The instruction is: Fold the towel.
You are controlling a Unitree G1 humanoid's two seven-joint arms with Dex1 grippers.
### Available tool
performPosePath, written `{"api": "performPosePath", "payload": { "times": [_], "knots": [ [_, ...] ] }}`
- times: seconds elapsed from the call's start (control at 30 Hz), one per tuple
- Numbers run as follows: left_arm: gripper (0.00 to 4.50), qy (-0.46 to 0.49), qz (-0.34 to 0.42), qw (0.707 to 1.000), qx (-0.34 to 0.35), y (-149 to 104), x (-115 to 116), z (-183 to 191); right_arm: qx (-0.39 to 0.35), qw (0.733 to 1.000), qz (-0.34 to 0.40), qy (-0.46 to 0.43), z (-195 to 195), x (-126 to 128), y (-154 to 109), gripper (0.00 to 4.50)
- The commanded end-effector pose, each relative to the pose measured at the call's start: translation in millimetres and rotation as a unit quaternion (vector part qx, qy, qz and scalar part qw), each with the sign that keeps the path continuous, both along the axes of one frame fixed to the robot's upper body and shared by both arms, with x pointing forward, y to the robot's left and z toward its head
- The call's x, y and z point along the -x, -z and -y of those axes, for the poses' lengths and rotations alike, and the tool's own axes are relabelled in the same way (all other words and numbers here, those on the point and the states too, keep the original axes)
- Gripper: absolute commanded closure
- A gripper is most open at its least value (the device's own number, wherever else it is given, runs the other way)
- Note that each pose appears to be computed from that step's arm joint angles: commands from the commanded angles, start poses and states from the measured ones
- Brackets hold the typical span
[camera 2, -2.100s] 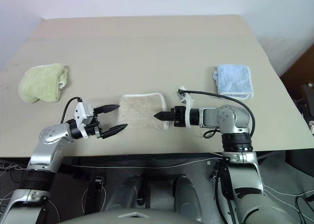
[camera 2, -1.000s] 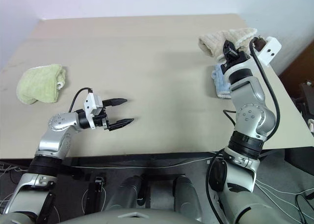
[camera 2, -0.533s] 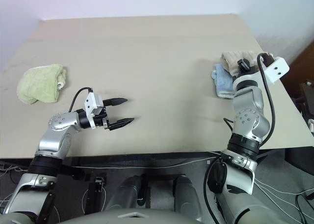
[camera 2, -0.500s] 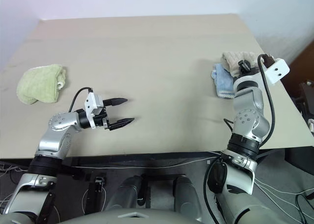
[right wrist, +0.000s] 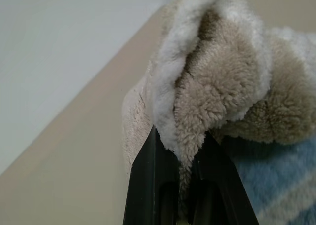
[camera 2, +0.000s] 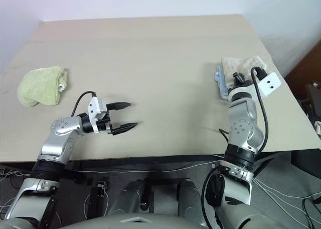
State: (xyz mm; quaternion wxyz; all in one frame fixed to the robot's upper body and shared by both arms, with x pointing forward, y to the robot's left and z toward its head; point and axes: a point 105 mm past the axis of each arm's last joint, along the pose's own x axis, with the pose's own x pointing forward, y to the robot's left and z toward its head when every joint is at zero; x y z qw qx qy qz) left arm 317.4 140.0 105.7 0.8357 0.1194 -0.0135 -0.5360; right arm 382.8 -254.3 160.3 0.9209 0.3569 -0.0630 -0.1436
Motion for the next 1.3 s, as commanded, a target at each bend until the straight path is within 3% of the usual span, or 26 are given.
{"api": "performPosePath", "payload": {
  "times": [0.03, 0.6, 0.63, 1.03, 1.3],
  "knots": [
    [0.0, 0.012, 0.01, 1.0, -0.013, 1.2, 3.1, 1.6, -0.004, 1.0, 0.013, 0.001, -4.7, 5.3, -7.5, 4.48],
    [0.0, 0.003, -0.01, 1.0, 0.011, 6.9, 1.0, 1.9, -0.1, 0.994, -0.017, 0.04, 6.2, 6.0, 15.1, 4.48],
    [0.0, 0.004, -0.012, 1.0, 0.011, 8.6, 1.8, 2.1, -0.105, 0.993, -0.017, 0.041, 6.2, 6.4, 16.0, 3.92],
    [0.0, 0.006, -0.016, 1.0, 0.01, 14.0, 0.1, -0.8, -0.073, 0.996, -0.003, 0.048, 15.2, 11.3, 1.8, 0.01],
    [0.0, 0.015, -0.014, 1.0, 0.009, 12.7, -1.5, 4.0, -0.015, 0.999, 0.023, 0.03, 30.7, 23.9, -31.0, 0.01]
  ]
}}
